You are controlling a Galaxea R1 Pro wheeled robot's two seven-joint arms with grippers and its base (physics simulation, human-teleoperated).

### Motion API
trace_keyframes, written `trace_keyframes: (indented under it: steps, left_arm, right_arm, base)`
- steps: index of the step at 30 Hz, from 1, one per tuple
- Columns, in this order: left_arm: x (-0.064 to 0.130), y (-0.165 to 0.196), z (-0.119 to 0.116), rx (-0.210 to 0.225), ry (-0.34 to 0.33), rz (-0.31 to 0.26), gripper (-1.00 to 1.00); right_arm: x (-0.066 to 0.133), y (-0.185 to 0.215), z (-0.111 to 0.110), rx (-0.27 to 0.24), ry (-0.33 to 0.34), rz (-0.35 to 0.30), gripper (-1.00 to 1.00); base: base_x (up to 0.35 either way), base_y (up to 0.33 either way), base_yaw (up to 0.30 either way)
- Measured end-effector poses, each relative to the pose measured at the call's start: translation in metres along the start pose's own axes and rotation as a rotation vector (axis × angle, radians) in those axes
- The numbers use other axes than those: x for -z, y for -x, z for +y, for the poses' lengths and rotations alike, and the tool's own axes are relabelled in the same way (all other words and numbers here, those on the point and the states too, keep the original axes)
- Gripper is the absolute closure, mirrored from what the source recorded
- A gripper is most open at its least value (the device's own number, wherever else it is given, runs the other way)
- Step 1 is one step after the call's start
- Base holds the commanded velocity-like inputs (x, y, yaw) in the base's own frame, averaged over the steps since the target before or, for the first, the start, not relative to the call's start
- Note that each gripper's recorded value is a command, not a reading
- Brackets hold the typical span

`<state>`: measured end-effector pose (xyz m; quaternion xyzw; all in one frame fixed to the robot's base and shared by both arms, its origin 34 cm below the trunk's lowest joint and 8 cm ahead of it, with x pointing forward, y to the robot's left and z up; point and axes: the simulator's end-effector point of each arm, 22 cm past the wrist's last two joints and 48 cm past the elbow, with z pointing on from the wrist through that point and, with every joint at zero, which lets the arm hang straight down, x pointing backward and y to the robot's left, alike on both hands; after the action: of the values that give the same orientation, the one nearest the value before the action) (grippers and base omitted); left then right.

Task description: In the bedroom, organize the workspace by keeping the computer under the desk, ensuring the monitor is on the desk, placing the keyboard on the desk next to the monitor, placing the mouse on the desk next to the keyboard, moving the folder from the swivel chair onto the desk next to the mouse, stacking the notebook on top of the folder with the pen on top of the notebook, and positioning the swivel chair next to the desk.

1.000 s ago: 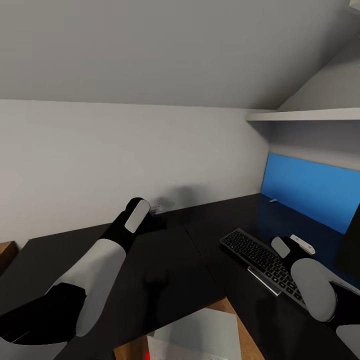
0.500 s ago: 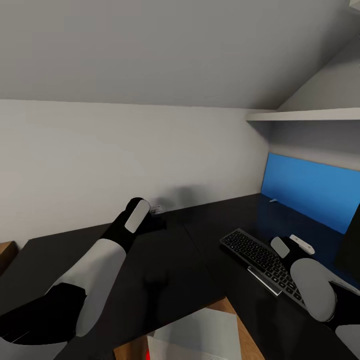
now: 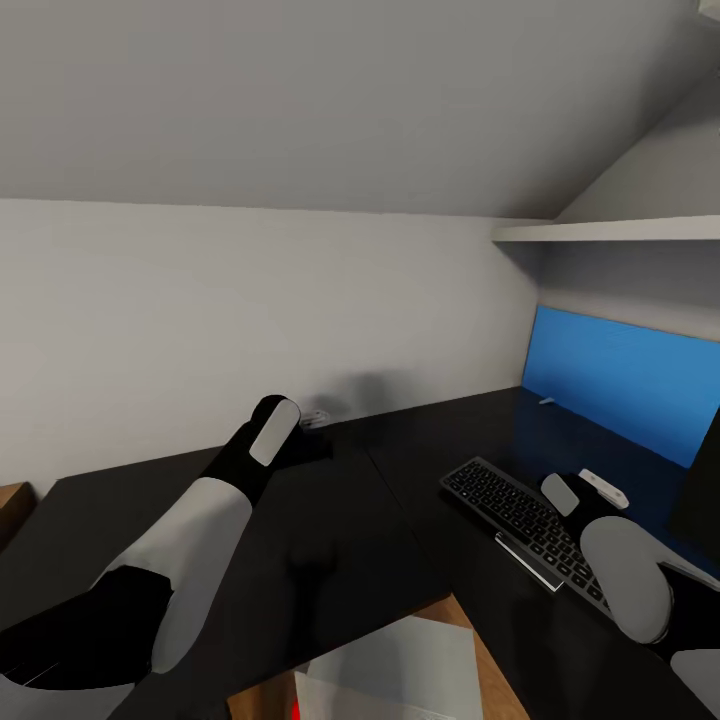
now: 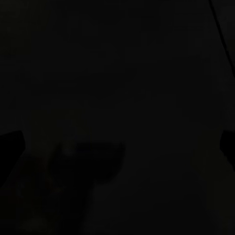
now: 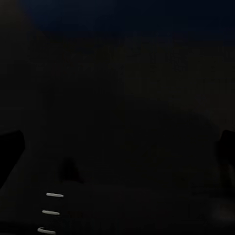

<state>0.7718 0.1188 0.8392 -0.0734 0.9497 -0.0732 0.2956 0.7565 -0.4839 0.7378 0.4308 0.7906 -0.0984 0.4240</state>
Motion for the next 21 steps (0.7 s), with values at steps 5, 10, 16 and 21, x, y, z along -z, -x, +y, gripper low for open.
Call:
trace_keyframes:
  steps: [5, 10, 16, 21]
  left_arm:
    - [0.0, 0.0, 0.0, 0.0, 0.0, 0.0, -1.0]
    - [0.0, -0.0001, -0.0002, 0.0, 0.0, 0.0, -1.0]
    - [-0.0001, -0.0005, -0.0004, -0.002, -0.001, 0.002, -1.0]
    - [0.0, -0.0004, -0.0004, -0.001, -0.001, 0.002, -1.0]
  right_arm:
    - [0.0002, -0.0002, 0.0004, -0.001, 0.0, -0.001, -1.0]
    - [0.0002, -0.0004, 0.0003, 0.003, 0.0, -0.001, -1.0]
    - [0.0003, -0.0008, 0.0008, 0.004, 0.0, -0.001, -1.0]
    - [0.0004, -0.0008, 0.001, 0.004, 0.0, -0.001, -1.0]
  base:
    - [0.0, 0.0, 0.0]
    - [0.0, 0.004, 0.0]
    - [-0.022, 0.141, 0.0]
    - [-0.003, 0.017, 0.0]
